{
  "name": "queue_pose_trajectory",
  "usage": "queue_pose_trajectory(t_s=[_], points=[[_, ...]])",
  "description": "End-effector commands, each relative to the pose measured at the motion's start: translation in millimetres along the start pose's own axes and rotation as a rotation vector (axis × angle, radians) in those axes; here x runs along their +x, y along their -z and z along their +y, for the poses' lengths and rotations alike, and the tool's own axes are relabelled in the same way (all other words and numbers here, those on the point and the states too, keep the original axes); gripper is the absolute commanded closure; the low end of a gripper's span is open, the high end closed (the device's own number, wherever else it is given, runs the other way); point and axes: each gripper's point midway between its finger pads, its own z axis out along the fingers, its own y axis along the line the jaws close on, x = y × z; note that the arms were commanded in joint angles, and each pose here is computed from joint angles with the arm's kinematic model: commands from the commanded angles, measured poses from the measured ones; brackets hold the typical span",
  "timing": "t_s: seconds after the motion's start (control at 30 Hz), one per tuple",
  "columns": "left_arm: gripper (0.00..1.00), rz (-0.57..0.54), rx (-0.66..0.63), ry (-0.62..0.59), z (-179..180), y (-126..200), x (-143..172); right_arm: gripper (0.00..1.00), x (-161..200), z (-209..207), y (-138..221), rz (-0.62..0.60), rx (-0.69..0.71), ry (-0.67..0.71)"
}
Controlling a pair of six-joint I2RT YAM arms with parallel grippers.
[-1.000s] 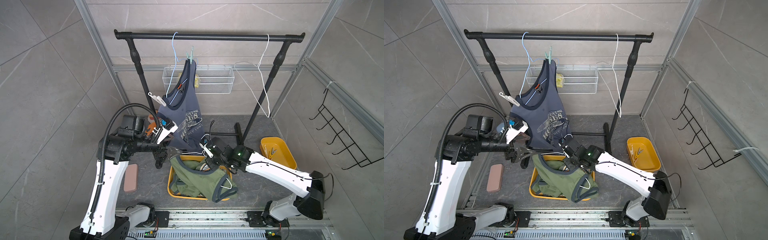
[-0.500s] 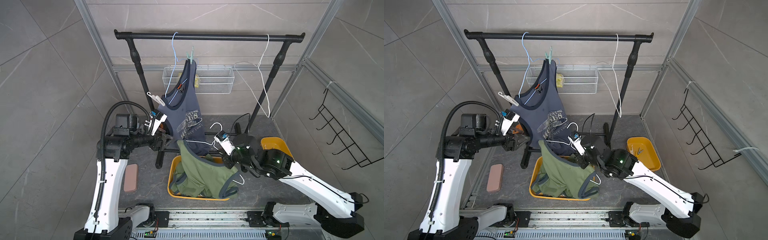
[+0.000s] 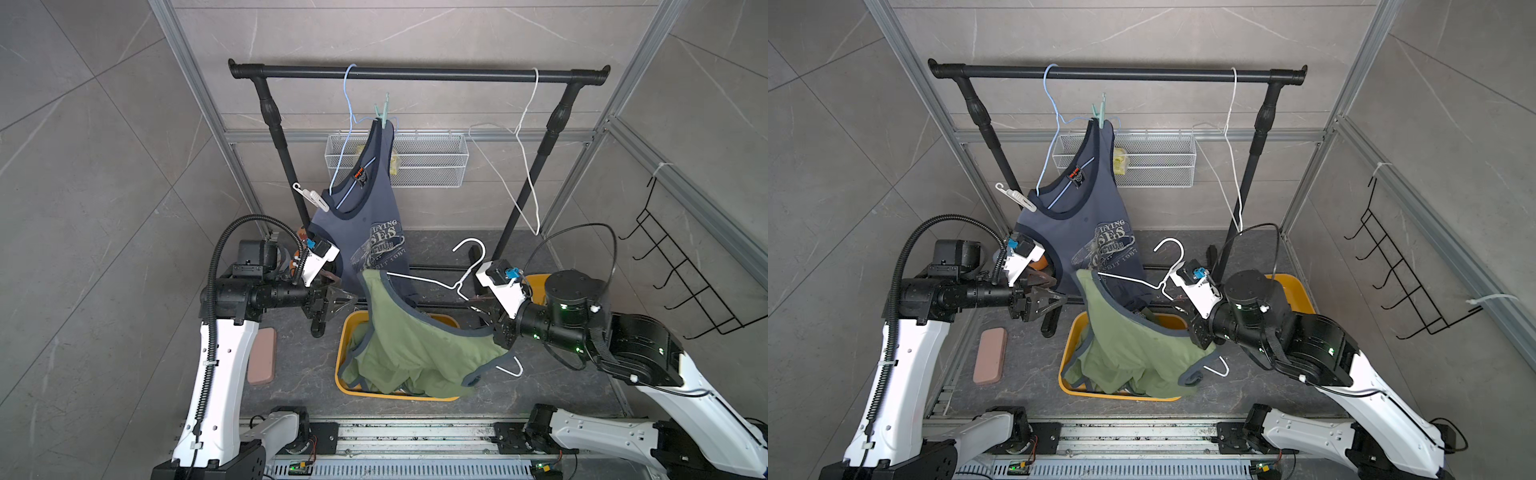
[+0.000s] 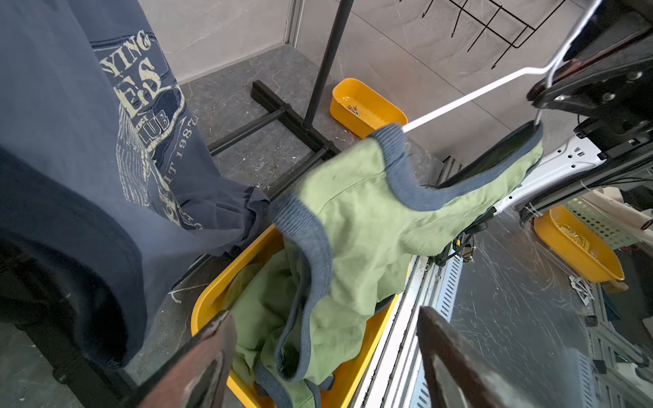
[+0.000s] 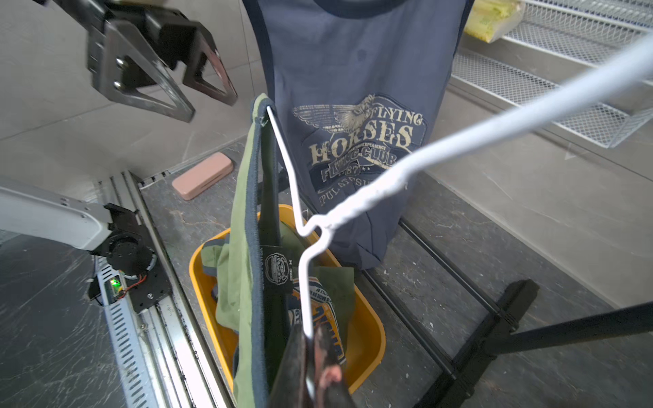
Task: Remove the clothespins securing tank tops to the hanger
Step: Remove the tank top from the hanger.
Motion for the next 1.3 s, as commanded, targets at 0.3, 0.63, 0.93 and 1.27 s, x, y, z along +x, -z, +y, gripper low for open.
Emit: queue_pose_trajectory(t_s=[0.3, 0.63, 0.93, 1.27], points=[[0.14, -0.117, 0.188, 0.018, -19.9, 0.3, -27.2, 1.00, -54.0, 21.9, 9.1, -0.163, -0.131, 0.025], [0.64, -0.119, 0.187, 0.038, -15.0, -3.1, -26.4, 1.00, -55.6, 26.5, 4.3, -0.163, -0.156, 0.026], [1.00, -0.123, 0.097, 0.044, -6.4, 2.4, -29.2, 1.00, -24.5, 13.3, -0.7, -0.063, -0.077, 0.022], [1.00, -0.209, -0.070, 0.168, 26.5, 21.0, -46.6, 1.00, 22.6, 2.9, -8.2, 0.061, -0.011, -0.022]])
